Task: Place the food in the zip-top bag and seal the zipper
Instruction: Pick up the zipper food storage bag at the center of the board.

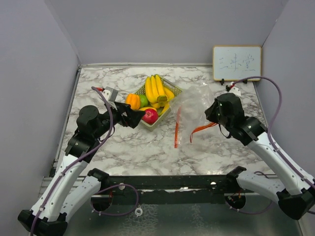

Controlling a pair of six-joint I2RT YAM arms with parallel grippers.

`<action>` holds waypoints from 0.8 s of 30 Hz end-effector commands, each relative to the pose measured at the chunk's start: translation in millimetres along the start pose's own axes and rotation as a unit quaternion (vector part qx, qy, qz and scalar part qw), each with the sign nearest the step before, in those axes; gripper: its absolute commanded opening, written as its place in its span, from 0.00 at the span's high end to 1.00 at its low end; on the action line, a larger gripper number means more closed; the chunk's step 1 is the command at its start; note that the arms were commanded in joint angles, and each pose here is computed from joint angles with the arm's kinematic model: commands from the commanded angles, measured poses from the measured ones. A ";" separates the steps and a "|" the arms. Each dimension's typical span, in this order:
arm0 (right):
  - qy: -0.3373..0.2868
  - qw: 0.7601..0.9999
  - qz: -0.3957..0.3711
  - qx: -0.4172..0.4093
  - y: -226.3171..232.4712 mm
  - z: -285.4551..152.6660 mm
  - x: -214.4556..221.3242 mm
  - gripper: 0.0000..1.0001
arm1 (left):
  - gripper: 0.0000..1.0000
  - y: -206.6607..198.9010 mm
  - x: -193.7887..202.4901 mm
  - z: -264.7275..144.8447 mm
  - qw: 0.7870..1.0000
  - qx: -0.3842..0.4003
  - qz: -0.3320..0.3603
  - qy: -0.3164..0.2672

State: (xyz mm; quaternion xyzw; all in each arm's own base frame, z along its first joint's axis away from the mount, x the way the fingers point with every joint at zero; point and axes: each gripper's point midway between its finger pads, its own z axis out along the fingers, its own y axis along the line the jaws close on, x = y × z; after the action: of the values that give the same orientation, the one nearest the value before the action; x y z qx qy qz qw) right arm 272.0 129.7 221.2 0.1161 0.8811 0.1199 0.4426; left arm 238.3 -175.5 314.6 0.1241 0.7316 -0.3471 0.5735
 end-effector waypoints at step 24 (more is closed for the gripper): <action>-0.062 0.866 0.424 -0.256 107.4 -46.4 -90.7 0.98 | 0.01 -73.1 1.8 26.5 0.960 0.219 -0.100 -0.143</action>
State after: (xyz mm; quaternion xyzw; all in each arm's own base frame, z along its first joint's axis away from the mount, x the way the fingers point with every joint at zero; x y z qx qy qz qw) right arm 291.6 168.6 343.9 0.3572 0.6808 0.4330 0.4706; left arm 216.8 -232.0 295.5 0.1103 0.6233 -0.5482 0.5466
